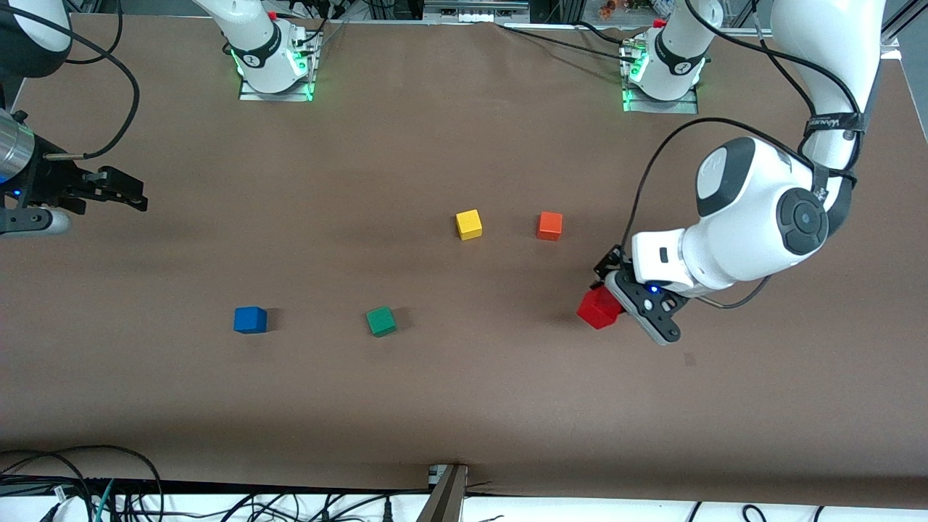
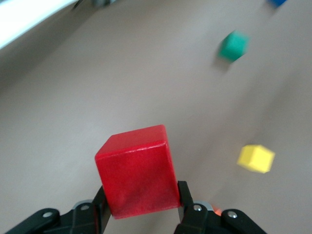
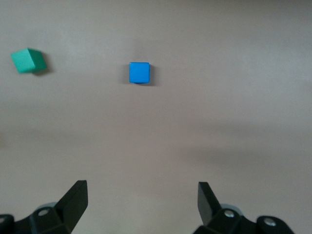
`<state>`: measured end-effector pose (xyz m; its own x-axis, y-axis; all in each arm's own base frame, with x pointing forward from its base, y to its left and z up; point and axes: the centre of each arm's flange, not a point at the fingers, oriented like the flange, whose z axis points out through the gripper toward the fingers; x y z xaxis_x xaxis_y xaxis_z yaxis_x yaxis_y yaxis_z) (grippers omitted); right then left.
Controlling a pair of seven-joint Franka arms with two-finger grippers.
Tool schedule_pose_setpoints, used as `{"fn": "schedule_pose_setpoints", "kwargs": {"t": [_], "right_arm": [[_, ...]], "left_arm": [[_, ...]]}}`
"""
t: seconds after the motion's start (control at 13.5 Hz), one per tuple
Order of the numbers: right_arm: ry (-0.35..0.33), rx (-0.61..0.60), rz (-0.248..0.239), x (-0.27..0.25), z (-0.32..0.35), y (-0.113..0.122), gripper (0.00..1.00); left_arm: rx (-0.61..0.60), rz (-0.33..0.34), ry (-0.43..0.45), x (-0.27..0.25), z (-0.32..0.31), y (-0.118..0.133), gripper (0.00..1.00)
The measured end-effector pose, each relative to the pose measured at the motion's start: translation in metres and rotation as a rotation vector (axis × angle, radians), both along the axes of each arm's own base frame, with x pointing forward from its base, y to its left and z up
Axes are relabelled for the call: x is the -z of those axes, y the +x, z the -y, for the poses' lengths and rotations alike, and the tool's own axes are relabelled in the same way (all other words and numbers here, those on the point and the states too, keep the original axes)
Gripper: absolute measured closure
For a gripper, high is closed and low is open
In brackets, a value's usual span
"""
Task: Pass red block to right arm, stack on blue
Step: 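Carry the red cube toward the right gripper while the right gripper approaches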
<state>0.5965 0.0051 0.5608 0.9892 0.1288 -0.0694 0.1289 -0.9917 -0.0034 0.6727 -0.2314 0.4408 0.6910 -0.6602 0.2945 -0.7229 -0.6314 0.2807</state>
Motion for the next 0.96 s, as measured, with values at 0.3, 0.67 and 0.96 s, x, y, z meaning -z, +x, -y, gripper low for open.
{"fn": "schedule_pose_setpoints", "kwargs": {"t": [0.3, 0.67, 0.96], "right_arm": [[0.004, -0.059, -0.059, 0.036, 0.001, 0.013, 0.0], [0.142, -0.224, -0.068, 0.046, -0.031, 0.015, 0.0], [0.442, -0.134, -0.104, 0.051, -0.065, 0.014, 0.0]], "left_arm": [[0.027, 0.046, -0.169, -0.023, 0.062, -0.013, 0.44], [0.031, 0.174, -0.315, -0.048, 0.149, -0.039, 0.44], [0.017, 0.233, -0.388, -0.063, 0.175, -0.049, 0.44]]}}
